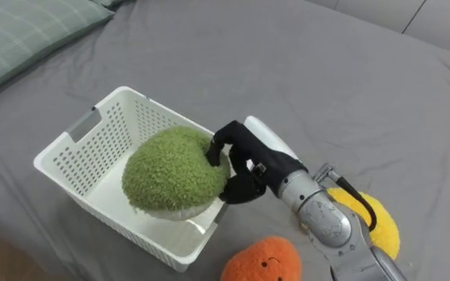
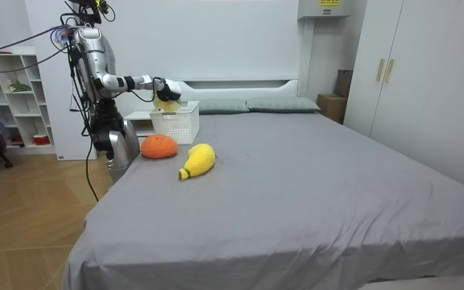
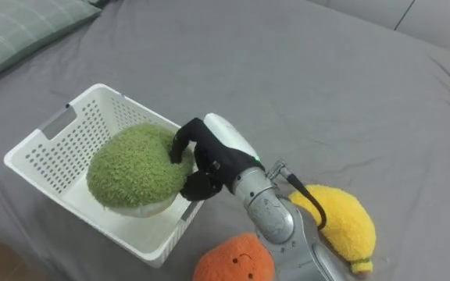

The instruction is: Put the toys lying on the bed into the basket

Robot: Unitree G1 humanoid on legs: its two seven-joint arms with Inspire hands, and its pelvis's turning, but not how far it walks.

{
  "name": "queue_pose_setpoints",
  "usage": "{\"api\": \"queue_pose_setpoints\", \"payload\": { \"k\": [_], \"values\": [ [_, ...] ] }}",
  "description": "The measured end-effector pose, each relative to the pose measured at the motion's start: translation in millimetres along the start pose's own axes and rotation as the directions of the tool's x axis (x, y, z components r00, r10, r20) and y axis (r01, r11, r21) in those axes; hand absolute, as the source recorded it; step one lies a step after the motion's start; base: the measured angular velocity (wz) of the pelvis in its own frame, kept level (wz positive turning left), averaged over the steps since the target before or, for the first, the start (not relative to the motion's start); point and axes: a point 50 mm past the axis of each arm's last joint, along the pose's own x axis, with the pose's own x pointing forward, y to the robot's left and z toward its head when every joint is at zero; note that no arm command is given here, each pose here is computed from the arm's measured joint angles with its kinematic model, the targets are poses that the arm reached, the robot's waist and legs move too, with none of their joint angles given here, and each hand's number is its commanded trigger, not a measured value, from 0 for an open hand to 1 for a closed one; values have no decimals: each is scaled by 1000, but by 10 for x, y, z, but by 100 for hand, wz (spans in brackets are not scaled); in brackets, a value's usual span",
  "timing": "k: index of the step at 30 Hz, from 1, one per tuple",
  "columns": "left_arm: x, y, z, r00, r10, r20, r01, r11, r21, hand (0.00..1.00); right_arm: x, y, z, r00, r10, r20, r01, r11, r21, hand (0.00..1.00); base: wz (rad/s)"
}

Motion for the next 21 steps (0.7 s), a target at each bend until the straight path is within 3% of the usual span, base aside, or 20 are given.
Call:
{"api": "queue_pose_setpoints", "payload": {
  "k": [11, 12, 13, 14, 15, 16, 21],
  "values": [
    [19, -6, -42, 999, -6, -46, 8, 999, 38, 0, 43, 110, 22, 998, 63, -1, -63, 998, -8, 100, 3],
    [20, -6, -41, 999, -6, -47, 8, 999, 38, 0, 52, 125, 4, 998, 66, -11, -66, 998, -5, 86, 0],
    [20, -8, -36, 999, -7, -45, 9, 999, 40, 0, 60, 143, -22, 997, 71, -25, -71, 997, -1, 59, 0],
    [19, -12, -32, 999, -8, -44, 10, 999, 45, 0, 62, 151, -33, 997, 74, -33, -74, 997, 1, 55, 0],
    [17, -21, -28, 999, -11, -41, 13, 998, 56, 0, 64, 166, -45, 996, 80, -44, -80, 997, 3, 20, 0],
    [17, -23, -27, 999, -12, -41, 14, 998, 57, 0, 66, 177, -52, 995, 83, -48, -83, 997, 2, 2, 0],
    [22, -26, 8, 999, -11, -32, 13, 998, 58, 0, 68, 187, -74, 994, 88, -57, -88, 996, 4, 0, 0]
  ]
}}
